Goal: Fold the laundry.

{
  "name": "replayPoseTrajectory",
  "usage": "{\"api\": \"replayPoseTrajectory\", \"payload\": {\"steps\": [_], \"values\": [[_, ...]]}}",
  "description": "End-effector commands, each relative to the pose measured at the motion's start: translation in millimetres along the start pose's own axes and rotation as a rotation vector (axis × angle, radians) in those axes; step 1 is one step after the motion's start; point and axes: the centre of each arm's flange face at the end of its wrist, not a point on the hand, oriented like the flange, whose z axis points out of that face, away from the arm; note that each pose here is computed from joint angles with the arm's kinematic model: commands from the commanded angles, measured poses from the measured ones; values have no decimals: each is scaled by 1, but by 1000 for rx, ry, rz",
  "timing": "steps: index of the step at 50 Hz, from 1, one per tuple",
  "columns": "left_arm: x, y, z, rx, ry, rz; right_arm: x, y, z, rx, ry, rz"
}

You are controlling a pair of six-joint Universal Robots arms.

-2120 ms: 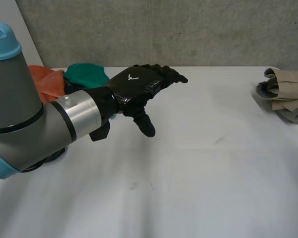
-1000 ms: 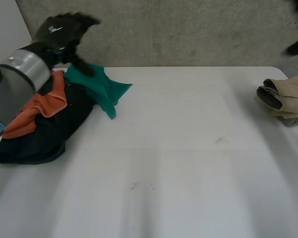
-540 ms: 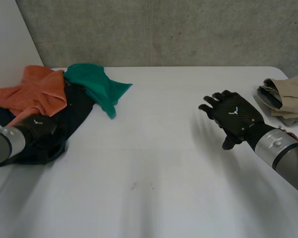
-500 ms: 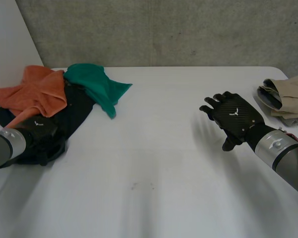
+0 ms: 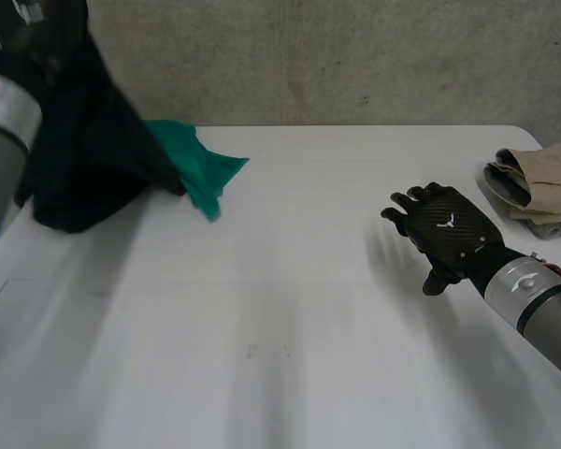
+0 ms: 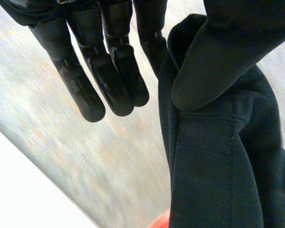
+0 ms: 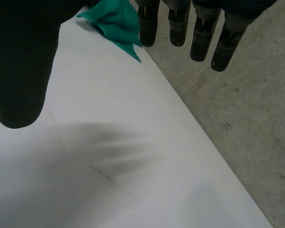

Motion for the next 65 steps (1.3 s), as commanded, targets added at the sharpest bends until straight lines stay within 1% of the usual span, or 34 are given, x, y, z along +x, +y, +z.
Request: {"api": "replayPoseTrajectory", "payload": {"steps": [1,2,3,6,7,9,10,11,13,14,17,18,22,26,28,29,30,31,33,34,37,38,40,41,44,45,48,49,52,53,57,61,65], "values": [[-17,-94,-5,245,-23,-236,5,-4,-2,14,20,-10],[-15,-98,-6,251,-14,-256,6,-5,-2,17,24,-12],[-6,-105,-9,265,21,-305,8,-6,-2,19,34,-16],[15,-118,-16,290,93,-380,15,-10,-1,18,73,-21],[32,-123,-19,296,149,-423,18,-11,-1,16,89,-19],[53,-124,-21,292,212,-455,25,-14,0,11,128,-6],[74,-124,-24,285,276,-482,32,-16,0,3,173,21],[85,-123,-26,280,310,-495,36,-17,0,0,196,36],[107,-121,-31,265,375,-521,43,-19,0,-3,236,69],[129,-114,-35,241,433,-549,49,-20,0,-5,272,103],[163,-99,-39,196,510,-593,58,-19,0,-8,312,134],[182,-89,-43,162,552,-626,65,-17,0,-11,333,148],[213,-76,-56,104,643,-681,74,-13,-2,-16,359,160],[214,-74,-60,91,658,-696,75,-14,-2,-16,359,160],[209,-78,-60,97,650,-697,74,-15,-2,-16,352,161],[204,-82,-60,106,643,-696,73,-16,-2,-13,350,160],[188,-91,-58,130,617,-693,74,-18,-1,-5,344,156],[179,-95,-57,142,602,-684,74,-19,-1,-1,336,155],[165,-94,-56,143,574,-671,71,-24,-3,1,308,161],[150,-91,-54,137,540,-665,65,-29,-8,-12,267,173],[131,-81,-52,119,491,-644,53,-36,-14,-48,180,206],[124,-75,-53,101,474,-637,45,-38,-18,-79,122,236],[118,-67,-55,73,456,-629,38,-38,-22,-111,75,268],[115,-57,-58,31,446,-623,29,-37,-26,-144,25,303],[113,-39,-63,-51,440,-593,16,-33,-29,-189,-35,350],[113,-27,-68,-108,439,-554,6,-33,-28,-195,-68,362],[114,-6,-75,-197,448,-482,-16,-35,-23,-187,-129,347],[117,9,-80,-256,460,-426,-22,-36,-20,-176,-138,336],[116,30,-87,-339,462,-340,-25,-30,-12,-171,-109,322],[113,44,-89,-385,445,-285,-26,-24,-6,-177,-79,310],[111,66,-98,-475,409,-188,-26,-12,7,-202,-23,282],[118,84,-105,-543,405,-147,-36,-6,19,-220,-33,276],[127,96,-109,-580,423,-142,-40,2,28,-239,-41,279]]}}
